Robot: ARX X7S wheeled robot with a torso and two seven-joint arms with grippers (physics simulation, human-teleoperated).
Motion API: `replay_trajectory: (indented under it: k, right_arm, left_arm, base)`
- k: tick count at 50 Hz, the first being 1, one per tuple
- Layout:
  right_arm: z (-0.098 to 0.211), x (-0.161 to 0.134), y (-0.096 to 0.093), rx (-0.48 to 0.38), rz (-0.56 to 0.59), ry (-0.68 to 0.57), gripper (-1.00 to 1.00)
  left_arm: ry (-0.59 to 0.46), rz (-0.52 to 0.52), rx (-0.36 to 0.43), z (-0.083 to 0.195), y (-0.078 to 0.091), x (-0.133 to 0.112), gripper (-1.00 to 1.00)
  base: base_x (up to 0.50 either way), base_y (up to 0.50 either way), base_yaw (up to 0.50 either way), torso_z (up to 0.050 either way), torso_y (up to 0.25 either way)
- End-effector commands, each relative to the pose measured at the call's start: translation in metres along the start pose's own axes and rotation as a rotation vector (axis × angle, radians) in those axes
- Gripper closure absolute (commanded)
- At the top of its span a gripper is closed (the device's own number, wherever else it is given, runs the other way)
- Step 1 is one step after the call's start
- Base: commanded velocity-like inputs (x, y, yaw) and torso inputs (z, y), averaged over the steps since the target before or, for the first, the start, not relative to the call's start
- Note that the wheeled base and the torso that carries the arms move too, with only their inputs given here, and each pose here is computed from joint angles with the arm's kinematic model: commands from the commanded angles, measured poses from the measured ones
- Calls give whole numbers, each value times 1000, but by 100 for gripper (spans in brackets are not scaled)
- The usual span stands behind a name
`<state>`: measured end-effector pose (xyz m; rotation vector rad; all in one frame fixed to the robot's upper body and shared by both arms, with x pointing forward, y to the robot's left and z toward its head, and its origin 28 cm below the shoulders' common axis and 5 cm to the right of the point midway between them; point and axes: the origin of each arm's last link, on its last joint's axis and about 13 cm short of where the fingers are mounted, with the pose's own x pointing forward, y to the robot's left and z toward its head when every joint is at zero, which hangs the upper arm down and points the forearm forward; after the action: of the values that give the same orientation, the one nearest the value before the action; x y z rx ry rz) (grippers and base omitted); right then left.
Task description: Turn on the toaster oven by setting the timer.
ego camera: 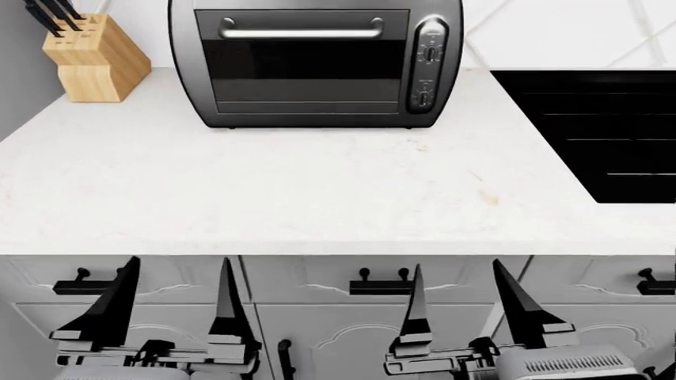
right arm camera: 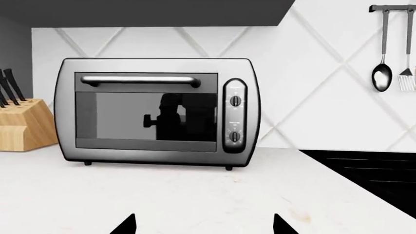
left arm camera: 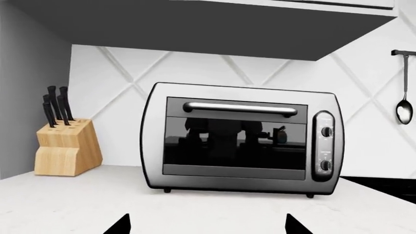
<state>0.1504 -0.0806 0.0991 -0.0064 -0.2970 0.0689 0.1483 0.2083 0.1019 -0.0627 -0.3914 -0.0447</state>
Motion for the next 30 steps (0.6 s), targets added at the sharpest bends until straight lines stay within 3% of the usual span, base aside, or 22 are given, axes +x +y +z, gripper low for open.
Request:
replay_trajectory:
  k: [1, 30]
  right_arm:
    - [2, -2, 1, -5, -2, -5, -100]
    - [1, -1, 0, 7, -9, 16, -100]
  left_arm:
    - [-22, -6, -3, 4, 0, -1, -100]
    - [-35, -19, -1, 6, -1, -4, -100]
  base:
    - [500, 0, 0, 0, 0]
    - [499, 0, 0, 0, 0]
